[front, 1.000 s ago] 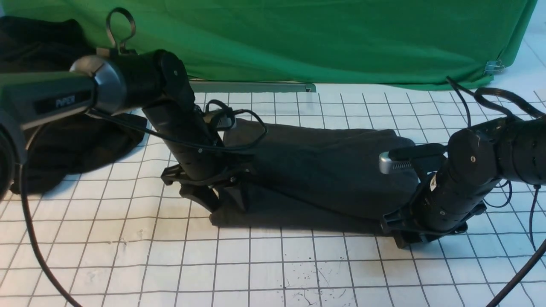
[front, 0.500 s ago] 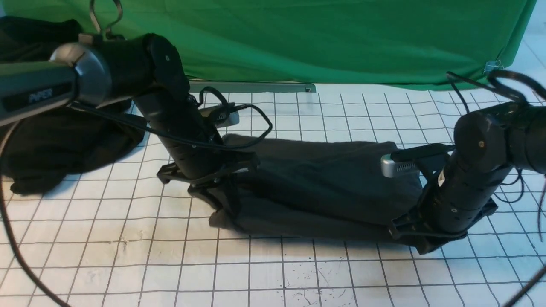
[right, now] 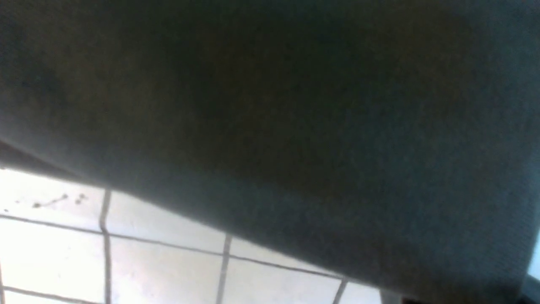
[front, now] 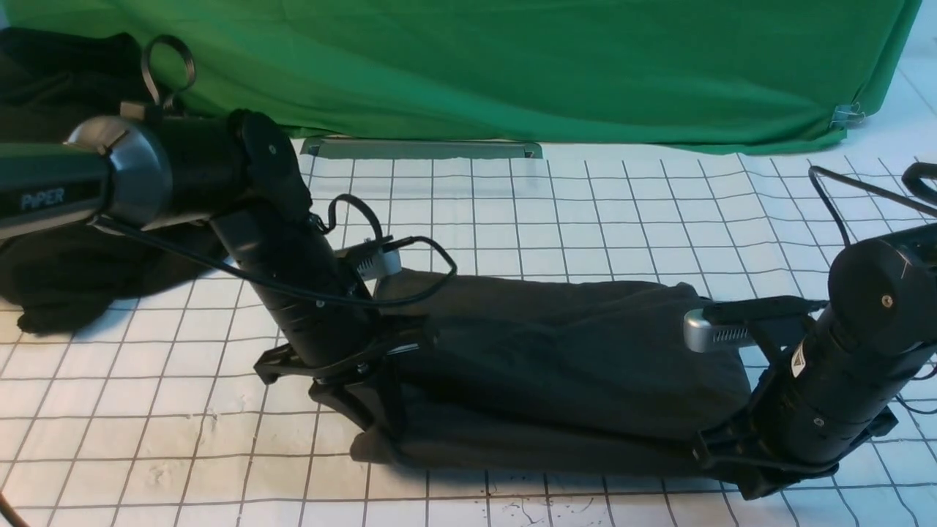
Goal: Fold a long-sleeved shirt over a white checkered tablecloth.
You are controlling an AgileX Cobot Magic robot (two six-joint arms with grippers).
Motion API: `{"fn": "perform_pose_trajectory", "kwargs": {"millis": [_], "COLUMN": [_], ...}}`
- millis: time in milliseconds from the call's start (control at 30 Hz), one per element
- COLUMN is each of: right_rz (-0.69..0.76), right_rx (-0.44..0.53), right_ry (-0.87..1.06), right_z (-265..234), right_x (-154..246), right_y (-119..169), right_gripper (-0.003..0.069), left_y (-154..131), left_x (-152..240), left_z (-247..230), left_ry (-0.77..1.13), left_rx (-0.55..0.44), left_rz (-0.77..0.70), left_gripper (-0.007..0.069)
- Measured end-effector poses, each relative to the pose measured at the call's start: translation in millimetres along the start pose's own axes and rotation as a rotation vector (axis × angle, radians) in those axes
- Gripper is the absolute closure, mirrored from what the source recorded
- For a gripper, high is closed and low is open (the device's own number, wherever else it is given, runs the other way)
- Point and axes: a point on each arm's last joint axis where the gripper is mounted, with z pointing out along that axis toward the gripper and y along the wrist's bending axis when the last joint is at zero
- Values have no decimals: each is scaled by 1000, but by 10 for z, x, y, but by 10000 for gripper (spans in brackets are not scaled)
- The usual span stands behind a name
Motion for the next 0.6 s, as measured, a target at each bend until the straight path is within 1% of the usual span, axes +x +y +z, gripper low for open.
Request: {"fn": "perform_pose_trajectory", "kwargs": {"millis": [100, 167, 200, 233, 267, 300, 333, 367, 433, 500, 600], "right_rz": [5, -3, -4, -6, -7, -8, -9, -26, -59, -85, -120], "right_rx": [1, 11, 15, 18, 18, 20, 21, 24, 29, 41, 62], "right_ry": [-8, -12, -16, -18, -21, -21, -21, -23, -22, -23, -8], "right_z": [9, 18, 18, 18, 18, 18, 18, 18, 18, 8, -31], "right_x": [0, 3, -1, -3, -6, -6, -6, -8, -8, -6, 19], "right_y": [-3, -15, -21, -23, -24, -25, -26, -29, -35, -46, -67], "right_gripper": [580, 540, 505, 479, 471, 404, 396, 342, 296, 269, 258], "left_y": [16, 57, 72, 78, 80, 71, 71, 52, 28, -12, -86], "left_x": [18, 39, 48, 54, 56, 61, 64, 70, 83, 116, 192], "left_z": [1, 3, 12, 17, 20, 26, 24, 12, -24, -106, -284], "left_ry": [19, 37, 44, 49, 50, 52, 52, 48, 37, 13, -40], "left_rx": [-17, -55, -66, -66, -66, -54, -54, -38, -26, -16, -7], "left_rz": [7, 20, 22, 19, 18, 12, 12, 12, 21, 41, 66], "left_gripper": [507, 452, 420, 388, 375, 323, 318, 267, 229, 194, 172]}}
